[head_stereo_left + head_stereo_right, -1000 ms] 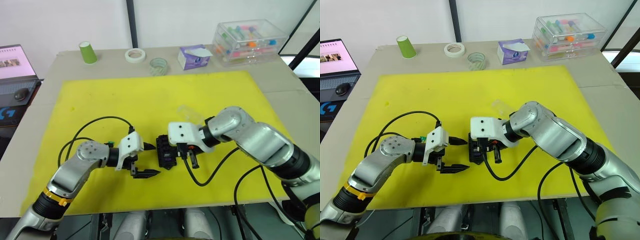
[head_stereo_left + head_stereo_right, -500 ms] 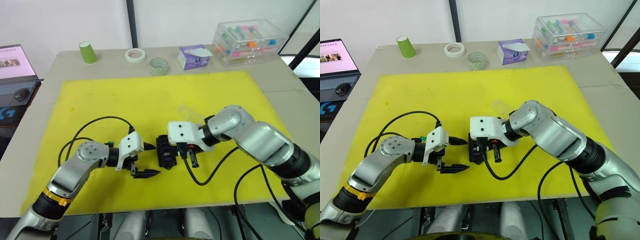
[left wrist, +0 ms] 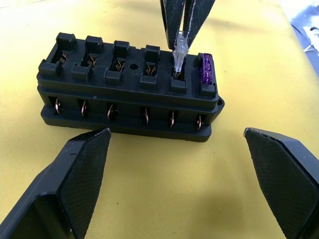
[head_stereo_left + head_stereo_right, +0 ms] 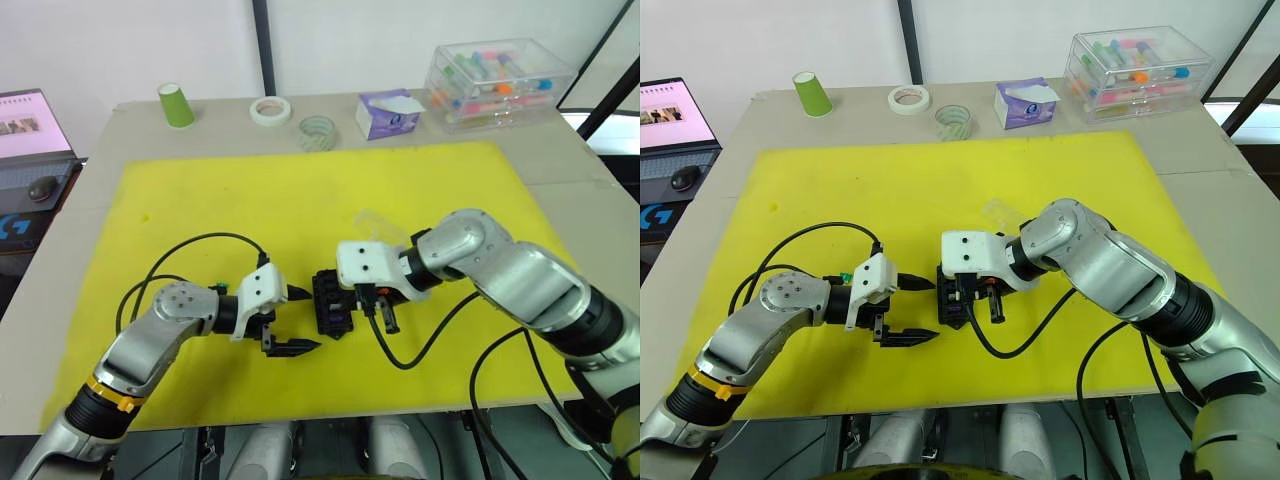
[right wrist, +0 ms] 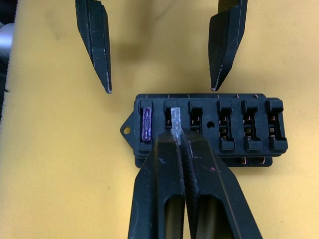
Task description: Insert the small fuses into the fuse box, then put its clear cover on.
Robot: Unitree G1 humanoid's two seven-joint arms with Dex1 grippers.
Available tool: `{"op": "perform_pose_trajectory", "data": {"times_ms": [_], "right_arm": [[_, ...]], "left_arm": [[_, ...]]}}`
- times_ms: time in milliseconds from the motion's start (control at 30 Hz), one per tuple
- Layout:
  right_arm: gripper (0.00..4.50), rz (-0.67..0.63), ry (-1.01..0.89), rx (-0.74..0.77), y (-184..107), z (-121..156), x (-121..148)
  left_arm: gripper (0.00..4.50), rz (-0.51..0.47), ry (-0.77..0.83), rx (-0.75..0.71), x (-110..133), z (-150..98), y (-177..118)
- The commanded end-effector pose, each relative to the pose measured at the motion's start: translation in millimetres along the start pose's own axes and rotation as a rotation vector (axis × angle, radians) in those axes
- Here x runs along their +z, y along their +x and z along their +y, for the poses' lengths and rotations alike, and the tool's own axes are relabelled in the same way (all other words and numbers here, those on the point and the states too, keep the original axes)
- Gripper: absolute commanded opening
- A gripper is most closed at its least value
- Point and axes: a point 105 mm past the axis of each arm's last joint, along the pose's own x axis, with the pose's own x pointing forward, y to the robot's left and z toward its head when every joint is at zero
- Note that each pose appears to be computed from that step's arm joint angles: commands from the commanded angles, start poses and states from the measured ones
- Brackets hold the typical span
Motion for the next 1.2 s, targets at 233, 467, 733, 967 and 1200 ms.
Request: {"op": "perform_pose_trajectory", "data": {"times_ms": [233,467,733,967,1200], "right_arm": [[0.0,0.008,-0.014,-0.004,-1.9,1.3,1.7],[0.0,0.004,-0.004,0.016,-0.7,4.6,2.3],[0.0,-0.005,-0.003,0.024,-2.3,6.3,6.0],[0.0,-0.015,0.005,0.016,-3.1,4.3,9.1],[0.0,0.016,0.0,-0.005,-0.4,0.7,3.7]], "left_arm": [[4.49,-0.02,0.045,-0.016,8.7,-4.6,1.5],[4.49,-0.02,0.042,-0.013,8.2,-4.7,1.8],[4.49,-0.023,0.042,-0.01,8.3,-4.6,2.2],[4.49,-0.023,0.042,-0.009,8.4,-4.4,2.6],[4.49,-0.023,0.042,-0.007,8.3,-4.8,2.4]]}}
